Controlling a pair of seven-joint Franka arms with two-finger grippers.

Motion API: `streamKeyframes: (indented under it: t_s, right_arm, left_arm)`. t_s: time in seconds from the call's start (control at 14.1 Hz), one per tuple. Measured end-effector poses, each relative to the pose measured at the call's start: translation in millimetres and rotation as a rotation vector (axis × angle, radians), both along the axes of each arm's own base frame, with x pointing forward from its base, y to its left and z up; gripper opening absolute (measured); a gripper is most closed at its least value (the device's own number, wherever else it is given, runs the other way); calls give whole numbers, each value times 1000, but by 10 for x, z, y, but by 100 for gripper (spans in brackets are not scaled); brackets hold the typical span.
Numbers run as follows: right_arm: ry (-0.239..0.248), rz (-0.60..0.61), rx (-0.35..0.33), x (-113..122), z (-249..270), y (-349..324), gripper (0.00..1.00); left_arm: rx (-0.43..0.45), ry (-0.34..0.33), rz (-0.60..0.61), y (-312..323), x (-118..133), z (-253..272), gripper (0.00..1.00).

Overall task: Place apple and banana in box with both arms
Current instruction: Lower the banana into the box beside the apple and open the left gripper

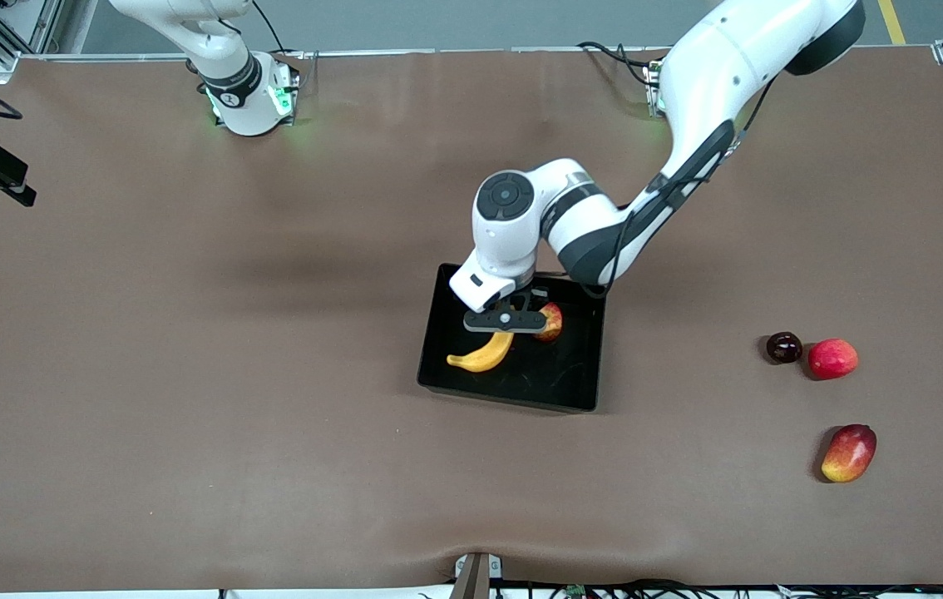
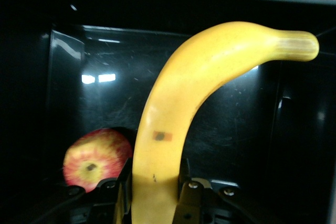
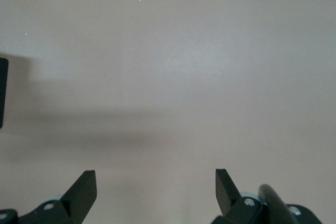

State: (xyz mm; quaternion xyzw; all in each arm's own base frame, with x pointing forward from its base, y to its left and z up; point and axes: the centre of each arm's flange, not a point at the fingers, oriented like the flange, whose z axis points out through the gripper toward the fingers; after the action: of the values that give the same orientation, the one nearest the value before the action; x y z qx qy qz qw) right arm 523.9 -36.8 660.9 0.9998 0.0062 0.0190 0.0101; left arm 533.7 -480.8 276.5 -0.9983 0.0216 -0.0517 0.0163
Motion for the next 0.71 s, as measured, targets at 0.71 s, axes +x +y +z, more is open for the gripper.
streamKeyframes:
  t_s: [0.71]
  right_arm:
    - [0,5,13,2,0,38,100]
  left_arm:
    - [42,21,24,-134,-154,-669,36]
